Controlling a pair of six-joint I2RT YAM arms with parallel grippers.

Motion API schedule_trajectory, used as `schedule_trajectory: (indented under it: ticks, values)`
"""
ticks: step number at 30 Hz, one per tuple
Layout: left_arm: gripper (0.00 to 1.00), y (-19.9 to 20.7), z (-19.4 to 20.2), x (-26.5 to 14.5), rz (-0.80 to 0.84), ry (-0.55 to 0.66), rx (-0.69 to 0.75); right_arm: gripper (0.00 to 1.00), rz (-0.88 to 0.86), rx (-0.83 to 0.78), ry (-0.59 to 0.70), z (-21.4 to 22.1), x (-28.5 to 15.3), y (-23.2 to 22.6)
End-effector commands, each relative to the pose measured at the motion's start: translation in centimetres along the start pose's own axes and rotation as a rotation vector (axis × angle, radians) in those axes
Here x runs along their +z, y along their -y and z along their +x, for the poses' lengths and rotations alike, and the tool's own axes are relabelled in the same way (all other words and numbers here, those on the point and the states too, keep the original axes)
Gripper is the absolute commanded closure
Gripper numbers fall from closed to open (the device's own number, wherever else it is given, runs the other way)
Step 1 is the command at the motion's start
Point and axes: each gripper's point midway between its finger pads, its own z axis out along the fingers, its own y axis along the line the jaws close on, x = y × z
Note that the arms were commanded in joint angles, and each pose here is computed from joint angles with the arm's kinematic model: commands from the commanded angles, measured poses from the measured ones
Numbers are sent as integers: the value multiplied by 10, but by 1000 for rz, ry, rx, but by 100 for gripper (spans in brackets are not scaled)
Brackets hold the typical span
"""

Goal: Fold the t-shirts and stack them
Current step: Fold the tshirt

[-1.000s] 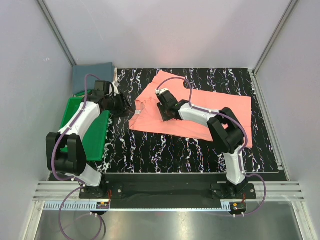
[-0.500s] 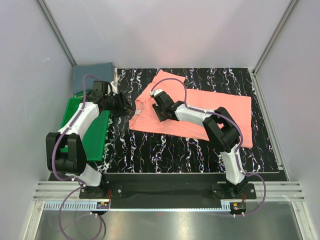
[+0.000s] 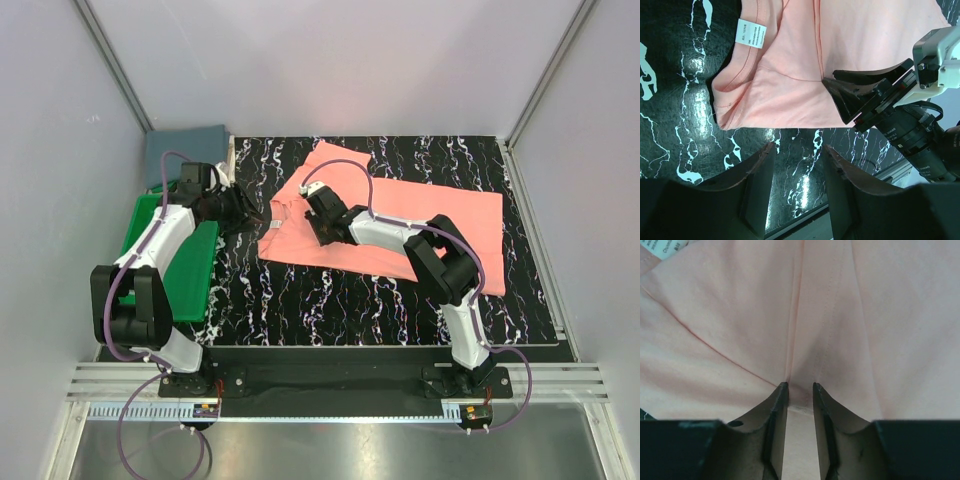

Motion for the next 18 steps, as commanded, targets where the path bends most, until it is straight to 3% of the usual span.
schedule_trajectory:
  ticks: [1, 7, 12, 18]
  values:
    - [53, 12, -4, -4, 58, 20, 19, 68, 69, -15, 59, -16, -6, 9]
    - [53, 11, -4, -4, 55, 22, 19, 92, 138, -9, 79, -21, -9, 21]
    - [53, 12, -4, -4, 57, 22, 20, 100, 168, 0, 122, -39, -15, 25]
    - [53, 11, -4, -4, 56, 21, 17, 100, 156, -1, 148, -50, -18, 24]
